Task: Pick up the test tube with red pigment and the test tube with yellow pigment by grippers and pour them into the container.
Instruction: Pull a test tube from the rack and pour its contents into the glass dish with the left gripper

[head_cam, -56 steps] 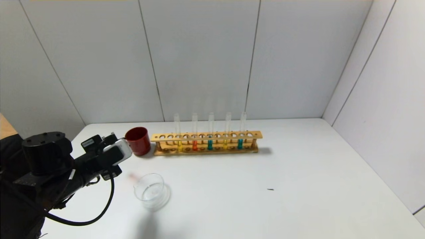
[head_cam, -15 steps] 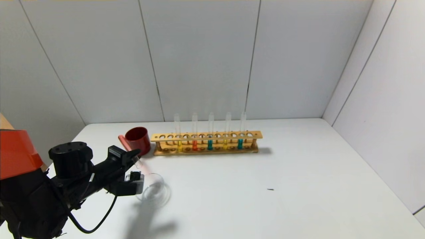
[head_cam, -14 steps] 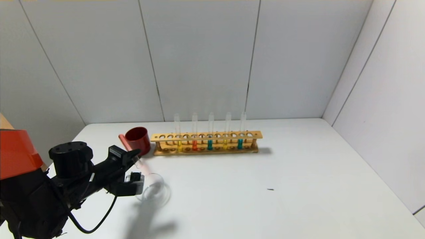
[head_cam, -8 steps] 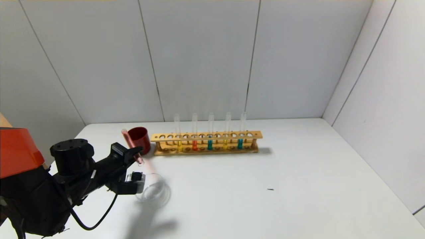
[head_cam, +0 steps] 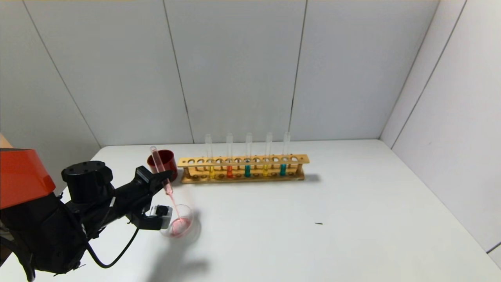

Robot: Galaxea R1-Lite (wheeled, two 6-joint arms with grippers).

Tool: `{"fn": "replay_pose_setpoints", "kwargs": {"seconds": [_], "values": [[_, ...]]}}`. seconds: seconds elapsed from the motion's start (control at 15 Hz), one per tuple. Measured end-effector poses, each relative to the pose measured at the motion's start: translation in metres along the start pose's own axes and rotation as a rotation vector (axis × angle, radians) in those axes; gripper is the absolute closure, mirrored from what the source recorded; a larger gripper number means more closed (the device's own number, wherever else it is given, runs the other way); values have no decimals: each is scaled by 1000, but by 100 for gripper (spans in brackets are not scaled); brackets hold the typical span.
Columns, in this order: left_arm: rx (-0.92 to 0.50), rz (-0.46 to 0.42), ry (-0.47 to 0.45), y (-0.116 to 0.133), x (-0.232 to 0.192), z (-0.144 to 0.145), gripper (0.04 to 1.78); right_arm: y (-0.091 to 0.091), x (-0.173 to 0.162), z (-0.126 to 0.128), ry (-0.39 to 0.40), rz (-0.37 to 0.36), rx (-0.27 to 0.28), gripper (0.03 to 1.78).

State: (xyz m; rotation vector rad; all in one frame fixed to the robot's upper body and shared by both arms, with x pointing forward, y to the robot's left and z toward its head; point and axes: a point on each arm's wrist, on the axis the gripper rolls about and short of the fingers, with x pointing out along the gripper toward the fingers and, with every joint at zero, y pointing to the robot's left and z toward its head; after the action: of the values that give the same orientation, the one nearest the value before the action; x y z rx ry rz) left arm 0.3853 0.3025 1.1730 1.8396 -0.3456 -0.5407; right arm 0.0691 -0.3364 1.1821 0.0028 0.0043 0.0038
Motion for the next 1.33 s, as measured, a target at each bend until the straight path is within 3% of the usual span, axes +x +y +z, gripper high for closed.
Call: {"fn": "replay_pose_setpoints", "kwargs": {"seconds": [0.6, 1.33], "values": [[50, 0, 1, -5, -3, -8, 150, 0, 0, 0, 0, 0, 0, 6], [204, 76, -45, 8, -1, -10, 150, 0, 0, 0, 0, 0, 0, 6]]}}
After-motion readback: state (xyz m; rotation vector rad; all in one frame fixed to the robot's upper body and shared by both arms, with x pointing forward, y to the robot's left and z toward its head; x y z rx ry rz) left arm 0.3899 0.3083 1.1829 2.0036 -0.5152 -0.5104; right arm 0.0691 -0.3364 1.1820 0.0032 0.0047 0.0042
